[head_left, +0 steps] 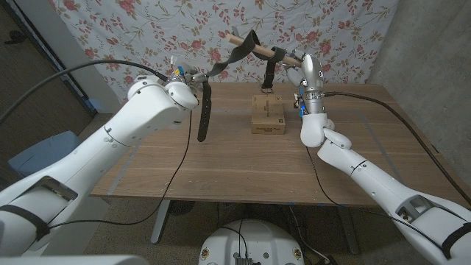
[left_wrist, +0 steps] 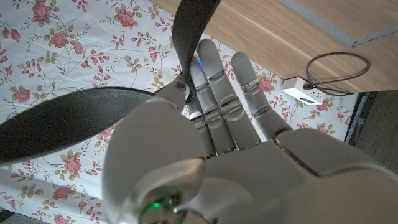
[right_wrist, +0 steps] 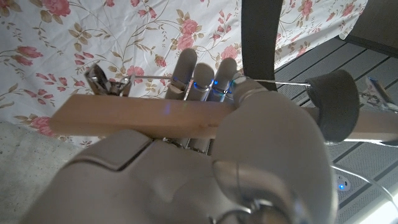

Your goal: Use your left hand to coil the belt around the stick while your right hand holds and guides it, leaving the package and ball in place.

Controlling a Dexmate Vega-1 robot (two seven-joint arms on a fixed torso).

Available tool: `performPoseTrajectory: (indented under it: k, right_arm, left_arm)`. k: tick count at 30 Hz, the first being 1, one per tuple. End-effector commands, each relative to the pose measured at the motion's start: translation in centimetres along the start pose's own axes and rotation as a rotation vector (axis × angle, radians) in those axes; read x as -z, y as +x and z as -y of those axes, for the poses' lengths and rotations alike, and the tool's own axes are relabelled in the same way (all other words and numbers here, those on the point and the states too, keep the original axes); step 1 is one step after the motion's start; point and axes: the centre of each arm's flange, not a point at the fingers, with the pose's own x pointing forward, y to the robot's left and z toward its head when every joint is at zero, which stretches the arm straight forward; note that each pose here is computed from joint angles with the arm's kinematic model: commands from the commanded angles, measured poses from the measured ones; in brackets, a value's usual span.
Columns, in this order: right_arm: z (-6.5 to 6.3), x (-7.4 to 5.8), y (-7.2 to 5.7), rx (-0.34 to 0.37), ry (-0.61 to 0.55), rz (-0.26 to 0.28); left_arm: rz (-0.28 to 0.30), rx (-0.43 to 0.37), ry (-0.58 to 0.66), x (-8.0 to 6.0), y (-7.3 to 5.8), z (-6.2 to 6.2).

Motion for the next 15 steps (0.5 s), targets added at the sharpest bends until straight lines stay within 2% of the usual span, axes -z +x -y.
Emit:
performPoseTrajectory:
  k: [1, 5, 9, 13, 14, 15]
  right_arm:
    - [1.5, -1.1, 0.1, -0.064, 0.216, 0.024]
    - [1.9, -1.3, 0.0, -0.08, 0.264, 0.044]
    - [2.3, -1.6, -0.2, -0.084, 0.262, 0.075]
    - [2.5, -1.5, -0.3, -0.092, 0.26, 0.089]
    - [2.5, -1.3, -0.4, -0.093, 0.242, 0.101]
    - [2.5, -1.3, -0.4, -0.092, 0.242, 0.103]
  left_arm:
    - [0.116, -0.143, 0.162, -1.2, 2.1, 2.4]
    - [0.135, -0.18, 0.127, -0.8, 3.5, 3.2]
    - [0.117, -0.182, 0.097, -1.1, 5.0, 3.4]
    - [0.108, -0.156, 0.125, -2.6, 6.4, 2.8]
    - [0.105, -0.14, 0.132, -3.7, 7.0, 2.2]
    - [0.104, -0.138, 0.134, -3.7, 7.0, 2.2]
